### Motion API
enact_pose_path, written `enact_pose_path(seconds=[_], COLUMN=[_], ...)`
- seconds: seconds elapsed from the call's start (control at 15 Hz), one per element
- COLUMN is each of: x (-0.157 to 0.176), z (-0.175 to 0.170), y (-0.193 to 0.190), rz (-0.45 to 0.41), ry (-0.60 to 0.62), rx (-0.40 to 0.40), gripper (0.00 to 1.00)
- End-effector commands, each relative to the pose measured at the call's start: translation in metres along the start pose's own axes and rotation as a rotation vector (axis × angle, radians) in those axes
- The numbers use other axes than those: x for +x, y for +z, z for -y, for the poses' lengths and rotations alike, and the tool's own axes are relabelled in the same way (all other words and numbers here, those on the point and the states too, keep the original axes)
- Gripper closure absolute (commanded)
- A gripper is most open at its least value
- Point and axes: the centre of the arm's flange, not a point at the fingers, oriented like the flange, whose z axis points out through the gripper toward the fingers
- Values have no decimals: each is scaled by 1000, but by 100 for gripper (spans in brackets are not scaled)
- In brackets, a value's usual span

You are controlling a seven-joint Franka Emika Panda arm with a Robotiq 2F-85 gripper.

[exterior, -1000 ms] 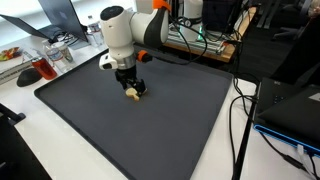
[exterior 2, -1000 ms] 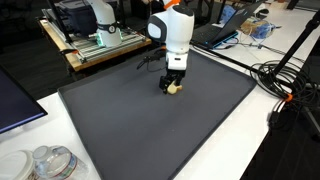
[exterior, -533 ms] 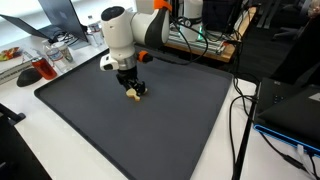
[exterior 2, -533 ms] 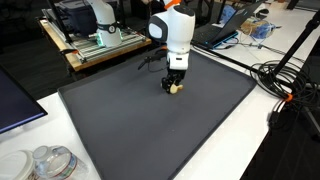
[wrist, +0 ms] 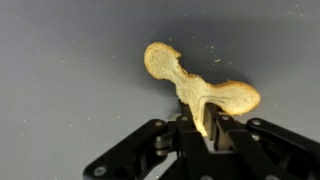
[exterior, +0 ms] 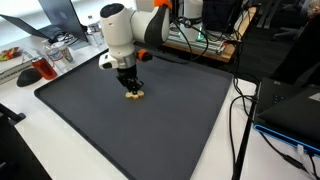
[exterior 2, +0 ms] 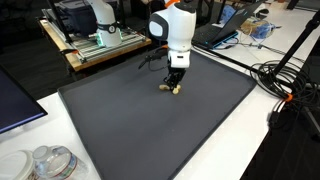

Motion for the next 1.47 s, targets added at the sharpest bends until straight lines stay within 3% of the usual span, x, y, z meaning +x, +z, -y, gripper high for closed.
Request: enact_pose_path(seconds=[0.0, 1.2, 1.27, 1.4], x=[-3, -11, -11, -13], z=[1, 2, 3, 4], y=[5, -2, -3, -8], rz=[15, 16, 23, 20], ry=[-28, -121, -119, -126], rx=[6, 20, 21, 12], gripper=[96, 97, 63, 55])
